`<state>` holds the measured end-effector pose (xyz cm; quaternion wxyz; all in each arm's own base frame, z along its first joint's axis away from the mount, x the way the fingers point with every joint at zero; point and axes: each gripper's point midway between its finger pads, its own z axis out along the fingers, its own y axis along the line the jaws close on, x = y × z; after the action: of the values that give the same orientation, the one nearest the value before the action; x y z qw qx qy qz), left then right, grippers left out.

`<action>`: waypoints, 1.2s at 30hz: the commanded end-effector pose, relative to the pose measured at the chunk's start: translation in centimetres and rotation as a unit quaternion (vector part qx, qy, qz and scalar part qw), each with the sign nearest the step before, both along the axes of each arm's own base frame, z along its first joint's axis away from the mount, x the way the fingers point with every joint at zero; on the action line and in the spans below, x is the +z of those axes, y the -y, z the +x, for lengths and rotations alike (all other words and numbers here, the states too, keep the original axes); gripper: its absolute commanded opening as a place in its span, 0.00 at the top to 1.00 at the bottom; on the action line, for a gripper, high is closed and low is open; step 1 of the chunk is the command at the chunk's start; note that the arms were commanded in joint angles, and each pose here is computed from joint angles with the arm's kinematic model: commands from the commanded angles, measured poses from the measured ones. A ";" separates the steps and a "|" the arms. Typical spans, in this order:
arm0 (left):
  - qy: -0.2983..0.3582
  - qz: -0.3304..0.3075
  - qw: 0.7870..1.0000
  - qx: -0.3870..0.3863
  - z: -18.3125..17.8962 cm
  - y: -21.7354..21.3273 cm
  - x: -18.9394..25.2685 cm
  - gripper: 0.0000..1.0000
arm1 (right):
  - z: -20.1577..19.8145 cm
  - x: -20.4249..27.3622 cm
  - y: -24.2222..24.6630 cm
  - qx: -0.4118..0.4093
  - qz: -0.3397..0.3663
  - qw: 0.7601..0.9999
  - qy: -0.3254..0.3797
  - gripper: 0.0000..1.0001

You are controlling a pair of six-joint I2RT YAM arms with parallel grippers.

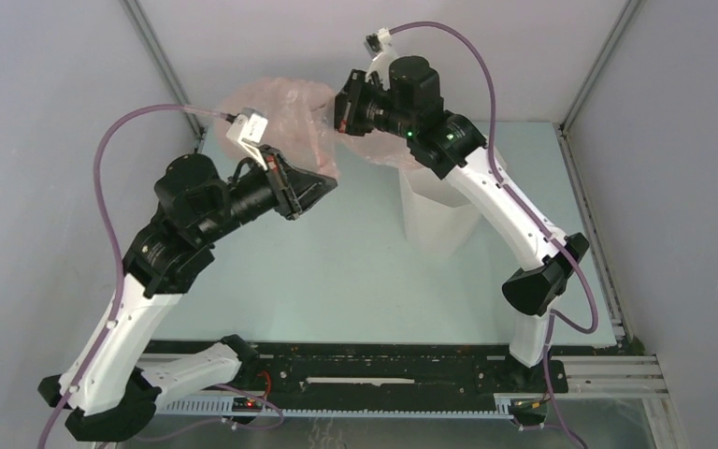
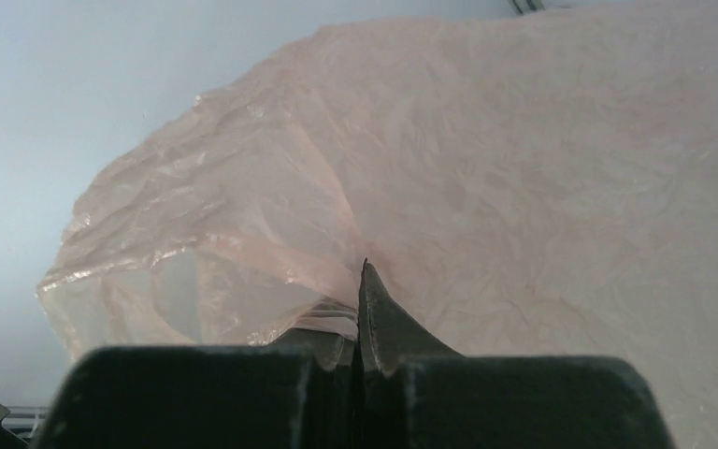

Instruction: Put the trash bags into the trash bin

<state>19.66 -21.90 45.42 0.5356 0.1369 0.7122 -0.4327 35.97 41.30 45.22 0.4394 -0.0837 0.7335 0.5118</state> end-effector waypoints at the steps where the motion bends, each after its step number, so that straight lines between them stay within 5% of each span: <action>1: 0.003 -0.060 0.998 -0.027 -0.9 1.5 3.8 0.74 | -2.5 6.0 5.0 -0.007 0.019 0.998 0.058 1.00; 5: 0.037 -0.078 0.996 -0.014 -1.8 0.1 5.8 0.24 | -3.9 7.5 10.3 -0.020 -0.004 0.997 0.074 1.00; 10: 0.082 -0.079 0.993 -0.028 -4.4 -1.6 7.9 0.01 | -6.8 8.3 16.4 -0.009 -0.020 0.997 0.072 1.00; 20: 0.075 -0.049 0.987 0.136 -0.1 -5.7 8.7 0.01 | -9.9 7.8 25.0 -0.058 -0.038 0.997 0.043 1.00; 26: 0.069 -0.032 0.982 0.170 5.2 -3.4 9.7 0.01 | -9.5 4.7 26.4 -0.065 -0.080 0.995 0.007 1.00; 31: 0.032 -0.032 0.992 0.117 9.5 1.6 9.0 0.03 | -8.8 3.0 26.9 -0.083 -0.092 0.992 -0.017 1.00; 36: 0.003 -0.025 0.999 0.028 11.9 7.1 6.4 0.25 | -7.9 3.0 28.2 -0.131 -0.096 0.987 -0.019 1.00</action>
<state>31.83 -25.92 51.47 0.5844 0.0609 0.7165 -0.3761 28.44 14.39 46.82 0.4382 -0.0269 0.8032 0.4027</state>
